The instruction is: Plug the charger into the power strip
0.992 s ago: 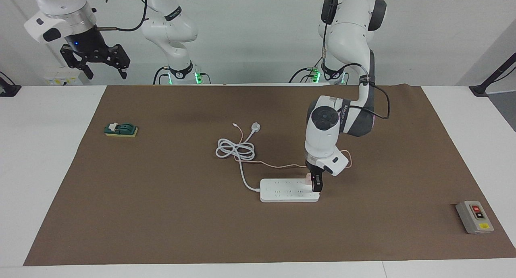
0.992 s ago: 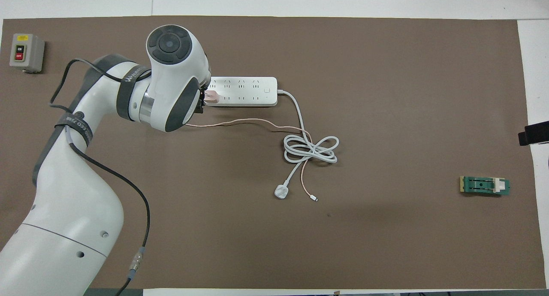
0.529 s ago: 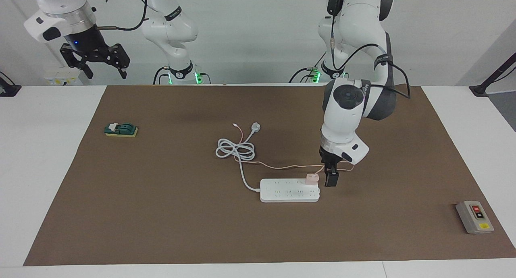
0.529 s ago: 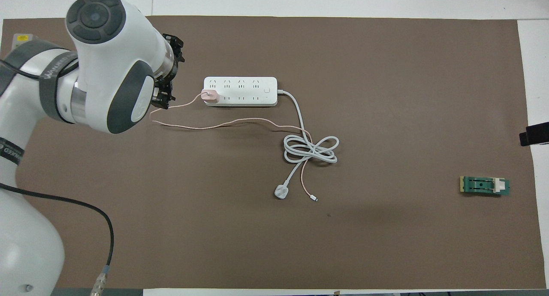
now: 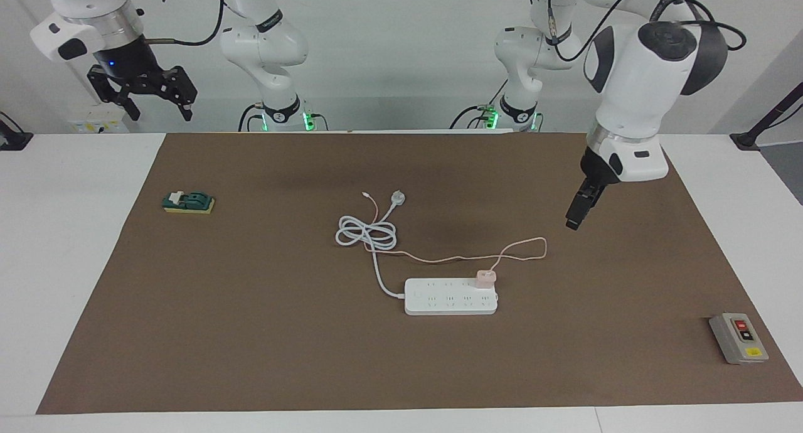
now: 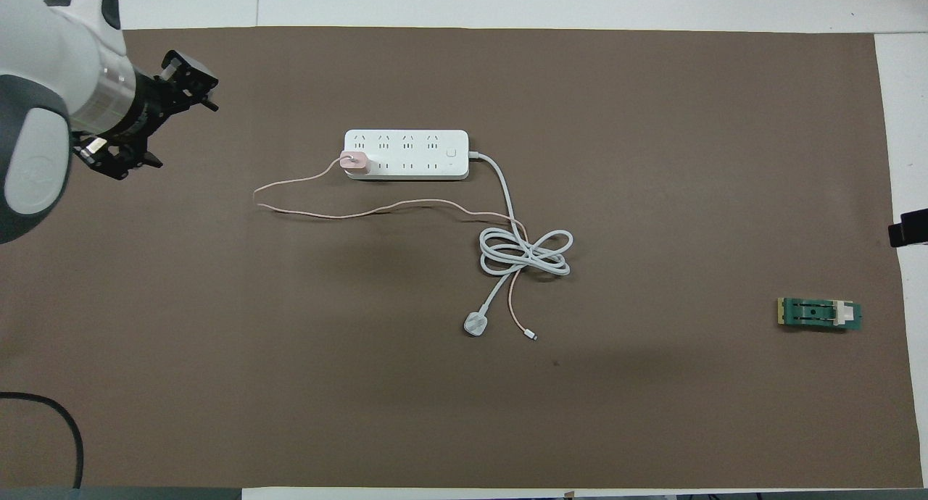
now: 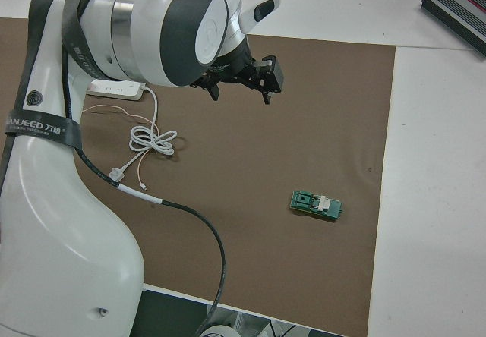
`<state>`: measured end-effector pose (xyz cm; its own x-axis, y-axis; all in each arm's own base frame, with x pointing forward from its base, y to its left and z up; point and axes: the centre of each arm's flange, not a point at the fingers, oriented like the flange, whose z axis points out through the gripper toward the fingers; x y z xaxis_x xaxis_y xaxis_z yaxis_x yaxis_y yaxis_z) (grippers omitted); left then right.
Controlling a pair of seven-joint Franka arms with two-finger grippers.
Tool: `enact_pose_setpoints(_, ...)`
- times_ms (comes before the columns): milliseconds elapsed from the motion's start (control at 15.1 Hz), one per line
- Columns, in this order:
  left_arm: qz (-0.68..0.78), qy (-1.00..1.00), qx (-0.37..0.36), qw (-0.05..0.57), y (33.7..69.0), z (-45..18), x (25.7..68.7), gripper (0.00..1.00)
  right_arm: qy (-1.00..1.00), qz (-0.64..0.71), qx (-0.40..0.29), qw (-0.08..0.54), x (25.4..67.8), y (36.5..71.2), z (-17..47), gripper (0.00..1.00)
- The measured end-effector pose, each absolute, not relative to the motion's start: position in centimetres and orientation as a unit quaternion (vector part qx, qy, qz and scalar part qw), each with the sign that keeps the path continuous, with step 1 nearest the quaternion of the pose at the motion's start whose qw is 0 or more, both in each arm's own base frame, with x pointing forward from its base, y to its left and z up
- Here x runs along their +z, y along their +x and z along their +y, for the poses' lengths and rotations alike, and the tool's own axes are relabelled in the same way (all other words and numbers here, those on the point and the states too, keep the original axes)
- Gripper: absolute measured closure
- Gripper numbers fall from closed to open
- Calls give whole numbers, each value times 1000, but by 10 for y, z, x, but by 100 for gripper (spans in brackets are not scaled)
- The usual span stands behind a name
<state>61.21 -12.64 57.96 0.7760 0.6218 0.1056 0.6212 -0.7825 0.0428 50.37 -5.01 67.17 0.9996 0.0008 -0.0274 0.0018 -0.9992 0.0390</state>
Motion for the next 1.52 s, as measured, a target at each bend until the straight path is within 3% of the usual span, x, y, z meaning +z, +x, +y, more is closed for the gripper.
enact_pose_setpoints(529,105,994,26,-19,582,-34,624,0,1000,1,-14,20,672,504,-50,0)
enact_pose_setpoints(860,59,998,22,-18,556,-12,650,0,1000,1,-14,20,672,504,-49,0)
enact_pose_setpoints(1521,45,999,-21,-20,539,-19,622,0,1000,5,-14,20,672,504,-45,0)
